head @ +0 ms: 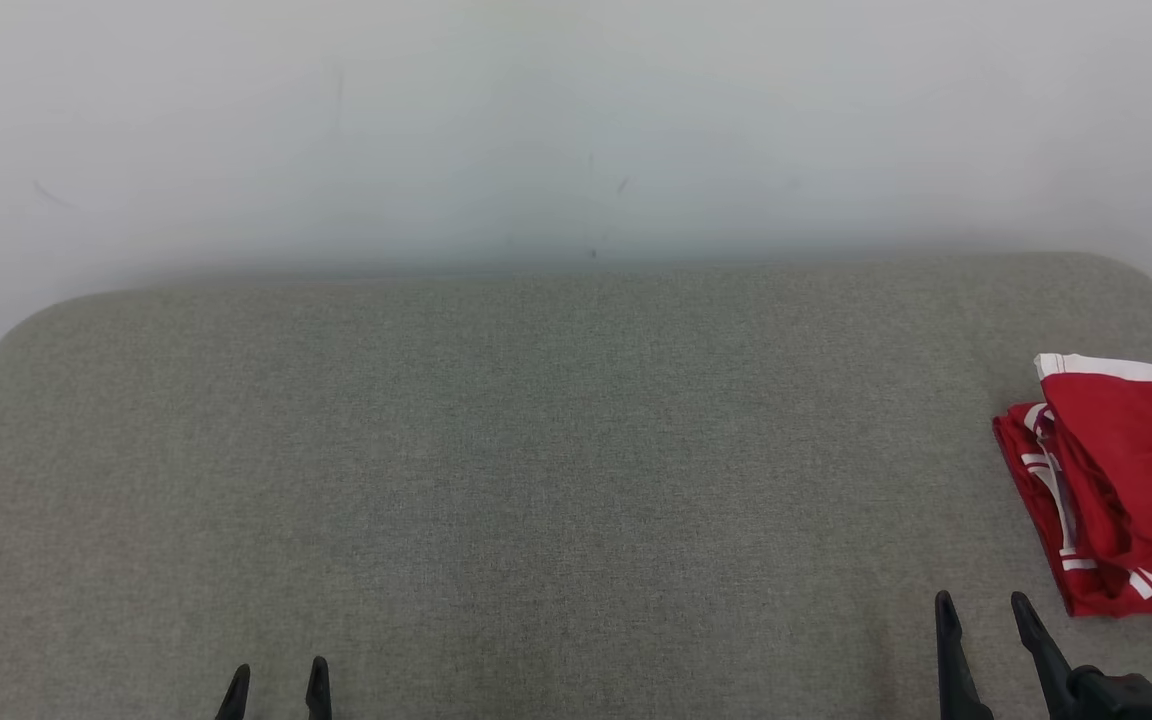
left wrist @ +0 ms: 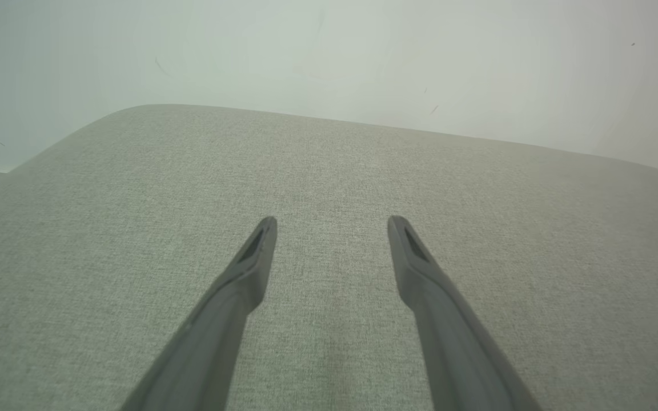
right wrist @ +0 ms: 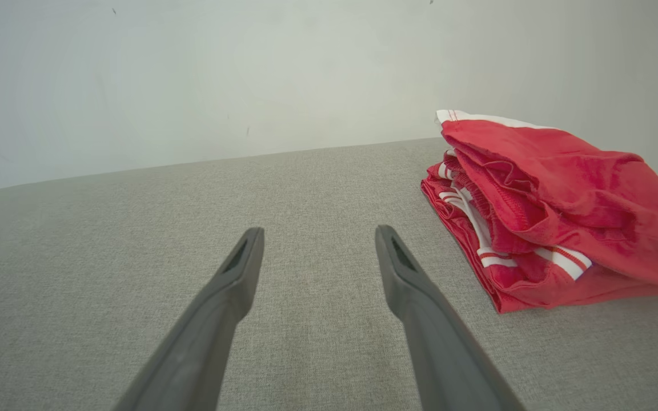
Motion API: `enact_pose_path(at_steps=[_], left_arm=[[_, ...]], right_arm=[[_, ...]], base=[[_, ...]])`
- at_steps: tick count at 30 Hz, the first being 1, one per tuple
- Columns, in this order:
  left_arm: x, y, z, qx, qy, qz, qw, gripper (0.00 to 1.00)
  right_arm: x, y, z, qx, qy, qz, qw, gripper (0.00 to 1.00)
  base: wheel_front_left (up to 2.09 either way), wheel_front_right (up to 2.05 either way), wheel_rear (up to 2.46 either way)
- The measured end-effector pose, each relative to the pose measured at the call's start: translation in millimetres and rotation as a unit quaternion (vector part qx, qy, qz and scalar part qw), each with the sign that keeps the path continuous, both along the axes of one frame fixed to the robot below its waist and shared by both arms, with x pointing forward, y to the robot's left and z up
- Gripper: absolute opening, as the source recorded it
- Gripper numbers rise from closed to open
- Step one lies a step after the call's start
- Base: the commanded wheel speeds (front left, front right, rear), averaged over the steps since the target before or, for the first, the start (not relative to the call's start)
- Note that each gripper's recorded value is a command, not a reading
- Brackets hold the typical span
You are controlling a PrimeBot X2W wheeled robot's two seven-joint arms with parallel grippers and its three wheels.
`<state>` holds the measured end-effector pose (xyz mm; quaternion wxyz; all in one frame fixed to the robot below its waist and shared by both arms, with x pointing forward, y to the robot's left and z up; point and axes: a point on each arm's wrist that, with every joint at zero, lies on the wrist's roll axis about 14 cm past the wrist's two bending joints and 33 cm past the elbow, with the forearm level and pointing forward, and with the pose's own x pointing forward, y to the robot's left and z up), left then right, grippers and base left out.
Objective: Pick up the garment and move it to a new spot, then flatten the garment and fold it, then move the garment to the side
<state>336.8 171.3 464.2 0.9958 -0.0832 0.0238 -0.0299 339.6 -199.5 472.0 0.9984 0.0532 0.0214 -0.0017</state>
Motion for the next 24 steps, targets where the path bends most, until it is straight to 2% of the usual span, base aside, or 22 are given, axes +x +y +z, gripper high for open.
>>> enact_pose_path(at_steps=[17, 18, 24], left_arm=[[2, 0, 4, -0.002, -0.006, -0.002, 1.000, 1.00], [2, 0, 3, -0.003, -0.005, -0.002, 1.000, 0.00], [-6, 0, -18, -0.004, 0.030, -0.001, 1.000, 0.00]], right_arm=[[1, 1, -3, 0.003, 0.002, 0.001, 1.000, 1.00], [0, 2, -4, 0.004, 0.003, 0.001, 1.000, 0.00], [-10, 2, -27, 0.009, 0.043, -0.001, 0.999, 0.00]], base=[[0.00, 0.00, 0.00], [0.00, 0.00, 0.00], [0.00, 0.00, 0.00]])
